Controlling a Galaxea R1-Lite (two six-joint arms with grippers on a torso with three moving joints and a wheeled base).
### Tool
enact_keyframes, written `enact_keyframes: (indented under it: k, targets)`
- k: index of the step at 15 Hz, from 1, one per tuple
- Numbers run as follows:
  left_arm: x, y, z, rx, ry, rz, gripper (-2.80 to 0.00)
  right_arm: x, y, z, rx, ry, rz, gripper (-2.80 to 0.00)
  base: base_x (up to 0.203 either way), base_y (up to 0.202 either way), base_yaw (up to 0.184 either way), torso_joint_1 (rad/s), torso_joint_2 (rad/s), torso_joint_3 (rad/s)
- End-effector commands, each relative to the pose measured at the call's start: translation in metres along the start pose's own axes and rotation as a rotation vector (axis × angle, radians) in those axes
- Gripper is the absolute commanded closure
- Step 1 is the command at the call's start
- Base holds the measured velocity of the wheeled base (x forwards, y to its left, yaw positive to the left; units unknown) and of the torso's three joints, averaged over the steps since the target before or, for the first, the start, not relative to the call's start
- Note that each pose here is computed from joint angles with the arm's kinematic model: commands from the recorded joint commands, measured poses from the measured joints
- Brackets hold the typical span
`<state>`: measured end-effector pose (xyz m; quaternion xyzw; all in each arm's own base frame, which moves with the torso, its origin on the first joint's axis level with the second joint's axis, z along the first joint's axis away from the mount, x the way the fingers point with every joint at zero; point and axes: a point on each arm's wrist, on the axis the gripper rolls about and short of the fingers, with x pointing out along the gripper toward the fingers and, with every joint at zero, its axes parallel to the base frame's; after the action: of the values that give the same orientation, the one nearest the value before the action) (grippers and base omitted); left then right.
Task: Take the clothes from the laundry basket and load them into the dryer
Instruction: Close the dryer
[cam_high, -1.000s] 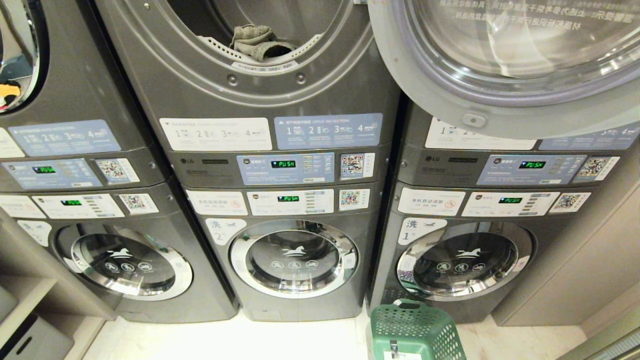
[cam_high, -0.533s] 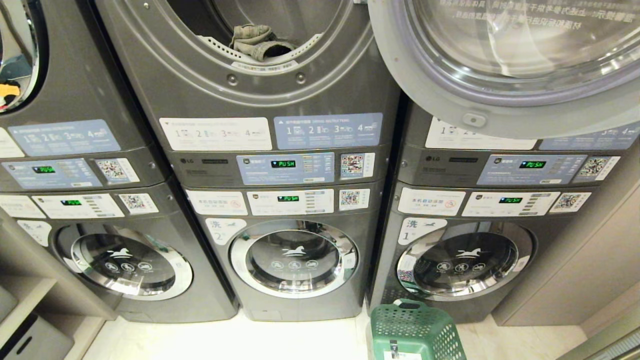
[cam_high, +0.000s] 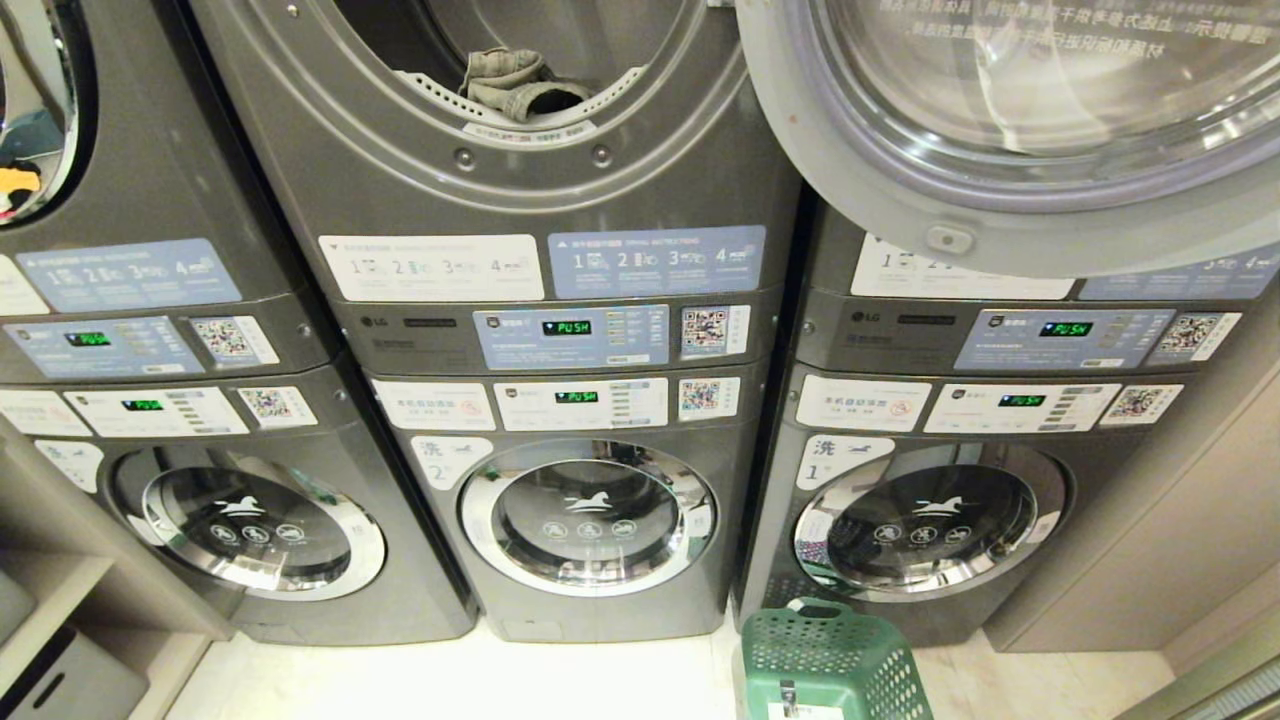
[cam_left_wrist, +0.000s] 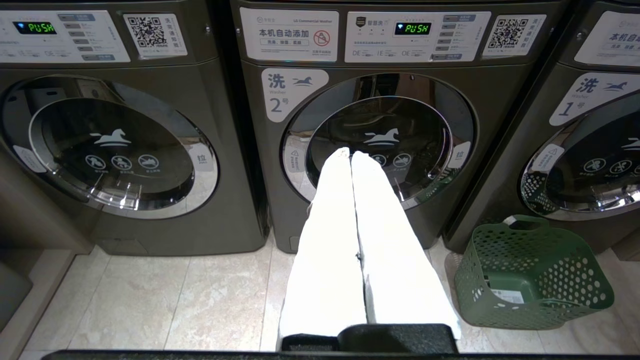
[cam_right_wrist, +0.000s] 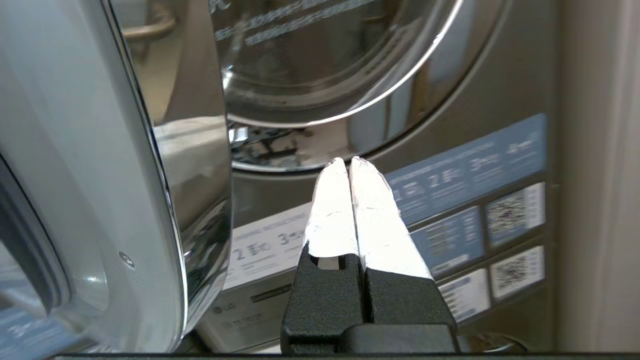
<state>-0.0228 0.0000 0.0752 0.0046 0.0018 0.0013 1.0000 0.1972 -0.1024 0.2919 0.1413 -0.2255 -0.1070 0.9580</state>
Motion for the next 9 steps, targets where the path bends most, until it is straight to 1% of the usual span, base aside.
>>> enact_keyframes:
  k: [1, 6, 9]
  targets:
    - [0.000, 0.000, 0.000, 0.000, -0.001, 0.001, 0.00, 0.004, -0.002, -0.005, 0.015, 0.016, 0.031, 0.00, 0.000, 0.000, 0.000, 0.000, 0.00, 0.000]
    - [0.000, 0.000, 0.000, 0.000, -0.001, 0.001, 0.00, -0.006, 0.003, -0.009, 0.004, 0.001, 0.219, 0.00, 0.000, 0.000, 0.000, 0.000, 0.00, 0.000]
    - [0.000, 0.000, 0.000, 0.000, -0.001, 0.001, 0.00, -0.012, 0.006, -0.009, 0.021, -0.006, 0.300, 0.00, 0.000, 0.000, 0.000, 0.000, 0.00, 0.000]
